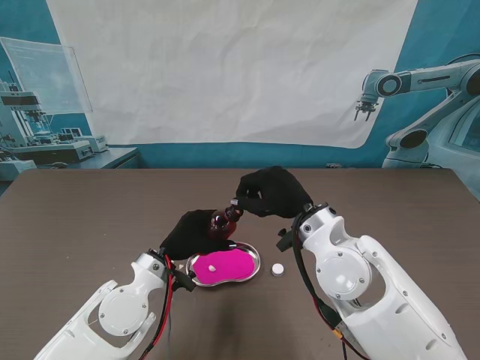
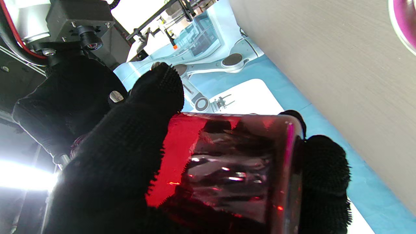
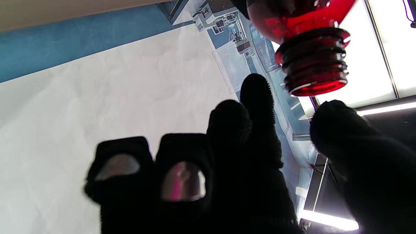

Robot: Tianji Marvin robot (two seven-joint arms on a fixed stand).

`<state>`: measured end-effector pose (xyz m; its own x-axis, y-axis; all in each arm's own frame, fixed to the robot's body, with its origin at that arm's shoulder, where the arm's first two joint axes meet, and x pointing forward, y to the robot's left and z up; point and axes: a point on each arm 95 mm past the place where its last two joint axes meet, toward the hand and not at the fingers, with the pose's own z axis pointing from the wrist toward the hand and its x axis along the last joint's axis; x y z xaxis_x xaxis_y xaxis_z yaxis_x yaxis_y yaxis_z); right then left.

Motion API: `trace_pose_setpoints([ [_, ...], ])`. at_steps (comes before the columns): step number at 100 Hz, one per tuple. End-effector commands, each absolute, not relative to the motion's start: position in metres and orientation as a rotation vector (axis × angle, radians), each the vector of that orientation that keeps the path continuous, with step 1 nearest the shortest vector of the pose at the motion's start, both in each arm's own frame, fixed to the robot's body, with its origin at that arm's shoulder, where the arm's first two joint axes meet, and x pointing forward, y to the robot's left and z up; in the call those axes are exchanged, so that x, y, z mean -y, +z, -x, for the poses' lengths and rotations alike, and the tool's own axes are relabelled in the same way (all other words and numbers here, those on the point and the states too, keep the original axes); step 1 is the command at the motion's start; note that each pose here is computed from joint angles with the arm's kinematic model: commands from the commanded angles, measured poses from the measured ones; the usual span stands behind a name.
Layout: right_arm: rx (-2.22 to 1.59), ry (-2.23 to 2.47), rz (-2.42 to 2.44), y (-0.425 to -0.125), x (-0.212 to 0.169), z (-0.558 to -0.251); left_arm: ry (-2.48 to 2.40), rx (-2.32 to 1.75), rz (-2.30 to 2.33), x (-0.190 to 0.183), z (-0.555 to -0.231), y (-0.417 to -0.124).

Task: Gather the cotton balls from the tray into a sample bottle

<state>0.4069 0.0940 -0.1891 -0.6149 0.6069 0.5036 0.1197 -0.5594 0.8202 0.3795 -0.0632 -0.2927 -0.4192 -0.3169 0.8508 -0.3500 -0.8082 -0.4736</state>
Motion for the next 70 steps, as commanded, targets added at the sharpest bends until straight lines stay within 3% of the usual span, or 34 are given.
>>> trace_pose_setpoints([
  [1,-1.282,2.249,-1.184,-0.193,-0.098,-0.403,2.438,0.963,-1.670,0.067,-0.379,-0.290],
  [46,-1.135,2.137,-1.164,-0.189,-0.095,-0.414,2.460,0.960,-1.670,0.062,-0.378,-0.288],
  [70,-1.194,2.018,-1.176,-0.211,-0.092,-0.436,2.505,0.957,-1.667,0.050,-0.375,-0.282],
])
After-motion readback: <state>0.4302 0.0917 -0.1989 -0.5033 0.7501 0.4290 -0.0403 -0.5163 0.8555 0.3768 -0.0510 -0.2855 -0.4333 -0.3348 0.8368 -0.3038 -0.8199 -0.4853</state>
